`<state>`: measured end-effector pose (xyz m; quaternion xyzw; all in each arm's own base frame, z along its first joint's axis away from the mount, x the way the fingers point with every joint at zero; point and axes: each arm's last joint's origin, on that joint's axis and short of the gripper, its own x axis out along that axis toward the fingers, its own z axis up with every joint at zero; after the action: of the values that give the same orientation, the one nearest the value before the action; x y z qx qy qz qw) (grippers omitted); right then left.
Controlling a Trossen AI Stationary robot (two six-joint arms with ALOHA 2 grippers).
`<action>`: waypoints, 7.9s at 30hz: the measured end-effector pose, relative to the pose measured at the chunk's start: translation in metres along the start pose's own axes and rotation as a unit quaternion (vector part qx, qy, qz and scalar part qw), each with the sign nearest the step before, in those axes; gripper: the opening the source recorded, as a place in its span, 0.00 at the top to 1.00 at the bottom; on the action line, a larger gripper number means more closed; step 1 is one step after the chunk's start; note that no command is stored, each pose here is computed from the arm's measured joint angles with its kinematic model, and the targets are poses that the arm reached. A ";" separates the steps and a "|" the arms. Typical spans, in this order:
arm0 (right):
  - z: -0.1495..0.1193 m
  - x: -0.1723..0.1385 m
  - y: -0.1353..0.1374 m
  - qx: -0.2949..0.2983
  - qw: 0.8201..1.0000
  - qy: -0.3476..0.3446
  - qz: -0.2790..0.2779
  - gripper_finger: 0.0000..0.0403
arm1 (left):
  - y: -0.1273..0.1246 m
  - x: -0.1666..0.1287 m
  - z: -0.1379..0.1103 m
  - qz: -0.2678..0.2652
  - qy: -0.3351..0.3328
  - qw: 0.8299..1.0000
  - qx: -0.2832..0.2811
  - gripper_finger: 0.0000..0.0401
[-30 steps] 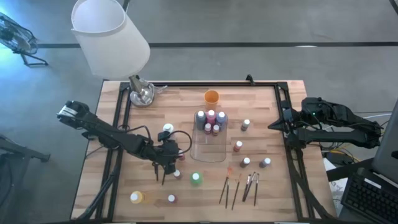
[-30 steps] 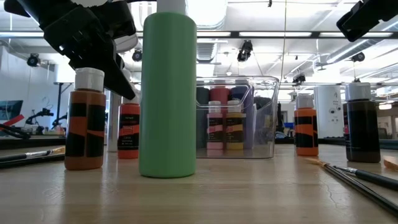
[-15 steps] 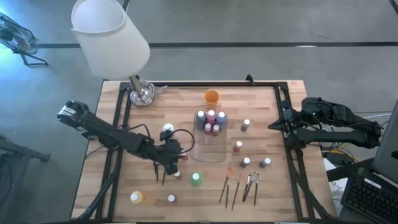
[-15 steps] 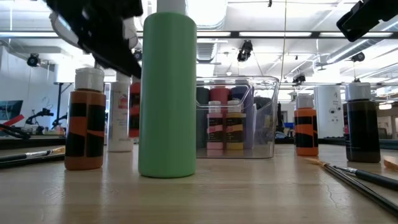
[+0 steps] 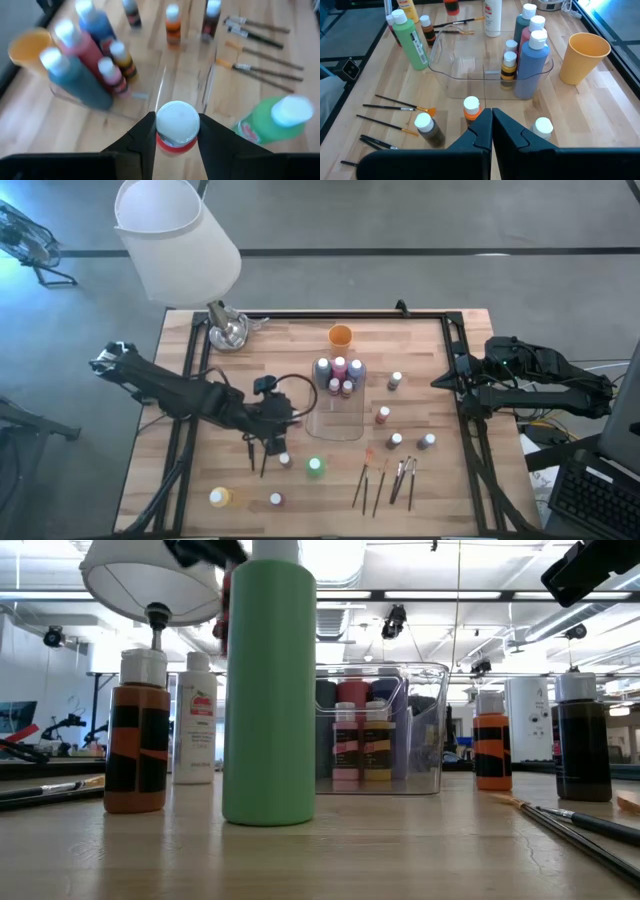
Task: Pick & Place Paint Supplies
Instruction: Put the red paint bottle into the transparent bin, then put the white paint bottle into the transparent bin
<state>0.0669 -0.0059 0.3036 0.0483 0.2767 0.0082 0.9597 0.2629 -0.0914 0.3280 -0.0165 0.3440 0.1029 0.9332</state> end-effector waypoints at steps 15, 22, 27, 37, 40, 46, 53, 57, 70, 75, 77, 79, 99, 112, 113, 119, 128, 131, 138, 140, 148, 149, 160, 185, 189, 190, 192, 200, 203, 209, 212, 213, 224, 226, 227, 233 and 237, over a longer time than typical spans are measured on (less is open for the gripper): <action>0.000 0.000 0.000 0.000 1.000 0.000 0.000 0.98 | 0.005 -0.033 0.049 0.056 -0.132 0.989 -0.032 0.69; 0.000 0.000 0.000 0.000 1.000 0.000 0.000 0.98 | 0.012 -0.026 0.058 0.067 -0.157 0.984 -0.050 0.69; 0.000 0.000 0.000 0.000 1.000 0.000 0.000 0.98 | 0.019 -0.010 0.060 0.088 -0.145 0.984 -0.054 0.69; 0.000 0.000 0.000 0.000 1.000 0.000 0.000 0.98 | 0.025 0.028 0.059 0.109 -0.105 0.987 -0.054 0.69; 0.000 0.000 0.000 0.000 1.000 0.000 0.000 0.98 | 0.024 0.039 0.058 0.111 -0.093 0.988 -0.054 0.69; 0.000 0.000 0.000 0.000 1.000 0.000 0.000 0.98 | 0.023 0.056 0.055 0.120 -0.077 0.988 -0.059 0.69; 0.000 0.000 0.000 0.000 1.000 0.000 0.000 0.98 | 0.021 0.073 0.050 0.128 -0.058 0.988 -0.060 0.69; 0.000 0.000 0.000 0.000 1.000 0.000 0.000 0.98 | 0.019 0.084 0.046 0.133 -0.047 0.988 -0.061 0.69; 0.000 0.000 0.000 0.000 1.000 0.000 0.000 0.98 | 0.023 0.103 0.035 0.183 -0.020 0.979 -0.091 0.69; 0.000 0.000 0.000 0.000 1.000 0.000 0.000 0.98 | 0.025 0.110 0.022 0.201 -0.010 0.974 -0.107 0.69; 0.000 0.000 0.000 0.000 1.000 0.000 0.000 0.98 | 0.027 0.114 0.016 0.204 -0.007 0.972 -0.115 0.69; 0.000 0.000 0.000 0.000 1.000 0.000 0.000 0.98 | 0.029 0.118 0.009 0.209 0.000 0.970 -0.122 0.69; 0.000 0.000 0.000 0.000 1.000 0.000 0.000 0.98 | 0.050 0.151 -0.034 0.198 -0.027 0.960 -0.196 0.69; 0.000 0.000 0.000 0.000 1.000 0.000 0.000 0.98 | 0.052 0.162 -0.036 0.163 -0.053 0.968 -0.182 0.69; 0.000 0.000 0.000 0.000 1.000 0.000 0.000 0.98 | 0.052 0.164 -0.036 0.162 -0.052 0.969 -0.180 0.69; 0.000 0.000 0.000 0.000 1.000 0.000 0.000 0.98 | 0.056 0.172 -0.038 0.167 -0.051 0.968 -0.178 0.69; 0.000 0.000 0.000 0.000 1.000 0.000 0.000 0.98 | 0.058 0.173 -0.036 0.170 -0.048 0.970 -0.168 0.69; 0.000 0.000 0.000 0.000 1.000 0.000 0.000 0.98 | 0.058 0.174 -0.036 0.169 -0.048 0.971 -0.159 0.68; 0.000 0.000 0.000 0.000 1.000 0.000 0.000 0.98 | 0.058 0.174 -0.035 0.169 -0.049 0.976 -0.130 0.63; 0.000 0.000 0.000 0.000 1.000 0.000 0.000 0.98 | 0.060 0.174 -0.035 0.171 -0.048 0.976 -0.129 0.62; 0.000 0.000 0.000 0.000 1.000 0.000 0.000 0.98 | 0.061 0.176 -0.036 0.153 -0.040 0.980 -0.123 0.58; 0.000 0.000 0.000 0.000 1.000 0.000 0.000 0.98 | 0.061 0.176 -0.035 0.150 -0.040 0.980 -0.123 0.56; 0.000 0.000 0.000 0.000 1.000 0.000 0.000 0.98 | 0.060 0.169 -0.022 0.144 -0.059 0.981 -0.116 0.53; 0.000 0.000 0.000 0.000 1.000 0.000 0.000 0.98 | 0.067 0.098 0.027 0.128 -0.081 0.984 -0.089 0.53; 0.000 0.000 0.000 0.000 1.000 0.000 0.000 0.98 | 0.068 0.076 0.032 0.119 -0.101 0.983 -0.094 0.53; 0.000 0.000 0.000 0.000 1.000 0.000 0.000 0.98 | 0.069 0.069 0.033 0.116 -0.109 0.983 -0.097 0.53; 0.000 0.000 0.000 0.000 1.000 0.000 0.000 0.98 | 0.068 0.059 0.034 0.110 -0.117 0.982 -0.097 0.53; 0.000 0.000 0.000 0.000 1.000 0.000 0.000 0.98 | 0.061 0.024 0.032 0.086 -0.128 0.984 -0.088 0.53; 0.000 0.000 0.000 0.000 1.000 0.000 0.000 0.98 | 0.059 0.012 0.031 0.076 -0.130 0.985 -0.084 0.53; 0.000 0.000 0.000 0.000 1.000 0.000 0.000 0.98 | 0.054 -0.010 0.024 0.053 -0.125 0.988 -0.068 0.53; 0.000 0.000 0.000 0.000 1.000 0.000 0.000 0.98 | 0.051 -0.019 0.018 0.037 -0.109 0.992 -0.057 0.53; 0.000 0.000 0.000 0.000 1.000 0.000 0.000 0.98 | 0.050 -0.021 0.015 0.035 -0.099 0.993 -0.051 0.53; 0.000 0.000 0.000 0.000 1.000 0.000 0.000 0.98 | 0.052 -0.031 -0.018 0.062 0.039 0.995 -0.068 0.53; 0.000 0.000 0.000 0.000 1.000 0.000 0.000 0.98 | 0.054 -0.031 -0.024 0.074 0.064 0.992 -0.073 0.53; 0.000 0.000 0.000 0.000 1.000 0.000 0.000 0.98 | 0.054 -0.032 -0.026 0.079 0.073 0.991 -0.077 0.53; 0.000 0.000 0.000 0.000 1.000 0.000 0.000 0.98 | 0.056 -0.032 -0.030 0.099 0.085 0.985 -0.111 0.53; 0.000 0.000 0.000 0.000 1.000 0.000 0.000 0.98 | 0.058 -0.028 -0.032 0.135 0.071 0.977 -0.151 0.53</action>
<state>0.0669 -0.0059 0.3036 0.0484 0.2768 0.0082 0.9597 0.2101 -0.0428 0.3240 -0.1183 0.3893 0.2769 0.8705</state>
